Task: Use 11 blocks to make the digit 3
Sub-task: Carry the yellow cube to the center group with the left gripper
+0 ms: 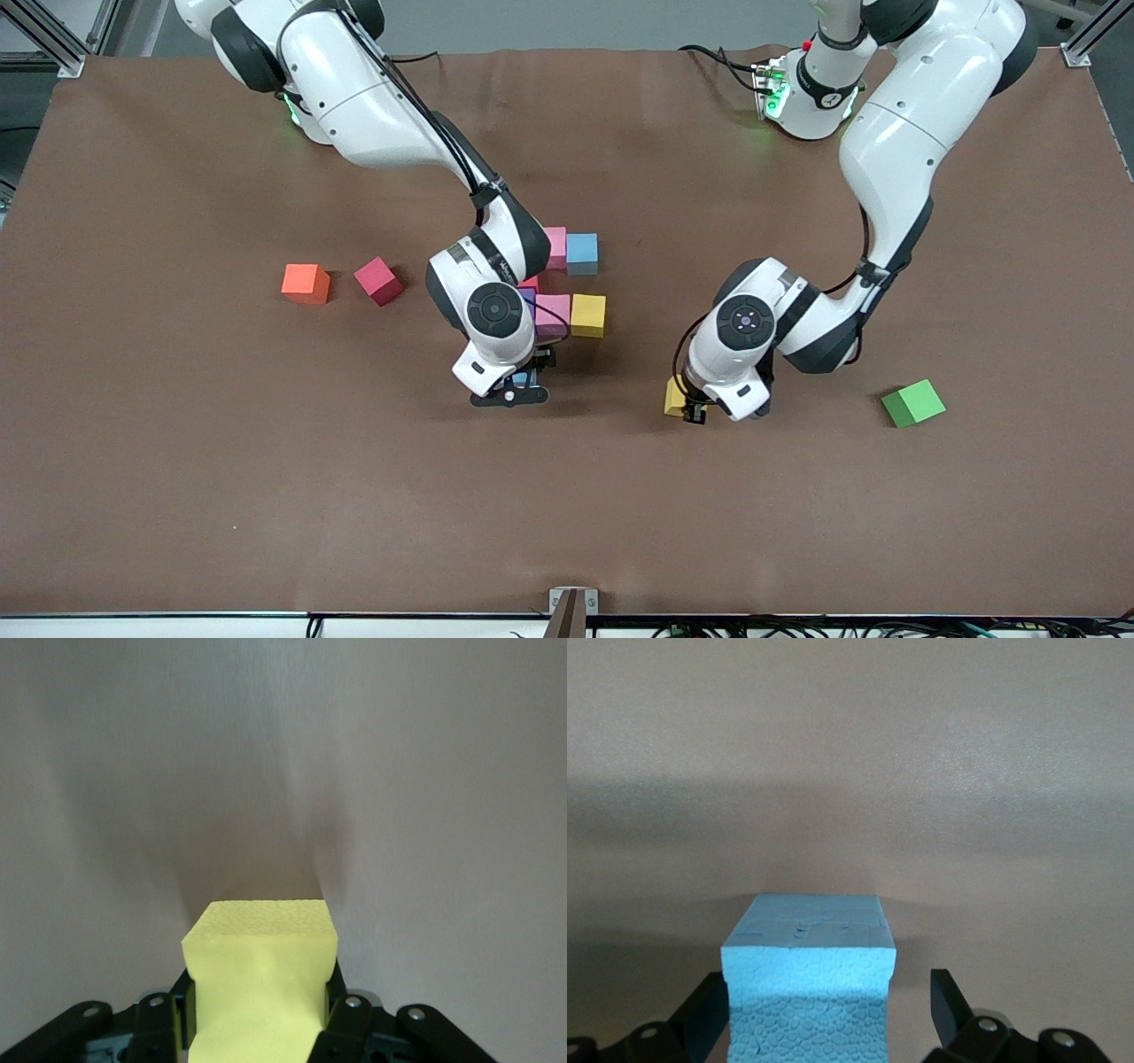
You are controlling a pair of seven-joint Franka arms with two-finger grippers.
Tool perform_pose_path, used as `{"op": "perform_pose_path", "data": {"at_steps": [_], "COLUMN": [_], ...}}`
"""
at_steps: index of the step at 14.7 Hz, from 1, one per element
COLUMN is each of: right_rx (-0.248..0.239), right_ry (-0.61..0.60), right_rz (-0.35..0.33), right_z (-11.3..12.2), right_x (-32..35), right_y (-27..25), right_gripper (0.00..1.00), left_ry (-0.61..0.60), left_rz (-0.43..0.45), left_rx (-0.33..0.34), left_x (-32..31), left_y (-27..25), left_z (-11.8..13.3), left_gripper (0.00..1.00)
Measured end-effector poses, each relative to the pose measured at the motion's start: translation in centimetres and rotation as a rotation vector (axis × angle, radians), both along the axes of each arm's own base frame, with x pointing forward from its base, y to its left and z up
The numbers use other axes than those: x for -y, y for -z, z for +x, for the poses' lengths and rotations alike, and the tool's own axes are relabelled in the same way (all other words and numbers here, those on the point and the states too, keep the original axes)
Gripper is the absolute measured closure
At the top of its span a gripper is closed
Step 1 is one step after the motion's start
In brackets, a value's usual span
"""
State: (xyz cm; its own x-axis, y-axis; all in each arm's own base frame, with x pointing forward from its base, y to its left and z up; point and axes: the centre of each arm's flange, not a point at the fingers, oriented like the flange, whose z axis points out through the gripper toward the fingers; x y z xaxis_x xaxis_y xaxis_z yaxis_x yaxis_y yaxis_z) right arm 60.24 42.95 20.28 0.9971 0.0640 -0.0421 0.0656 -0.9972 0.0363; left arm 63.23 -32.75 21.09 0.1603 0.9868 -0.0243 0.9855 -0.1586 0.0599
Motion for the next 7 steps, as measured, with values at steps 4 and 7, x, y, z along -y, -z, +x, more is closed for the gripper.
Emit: {"op": "perform_pose_path", "data": {"at_steps": [4, 7], "right_rx": [0.012, 0.021], "right_ry": [0.003, 0.013], "right_rz": [0.008, 0.036], "right_z": [0.3, 0.7], "right_x": [0.0, -0.2], "right_y": [-0.6, -3.2], "right_gripper": [0.0, 0.0], "left_ry": [-0.054, -0.067], "left_rz": [-0.036, -0.064], "left_rx": [0.003, 0.008], "left_x": [3.8, 6.8], "left_y": [-0.2, -0.9], "left_z": [-0.6, -1.3], "left_gripper": [0.46, 0.46]}}
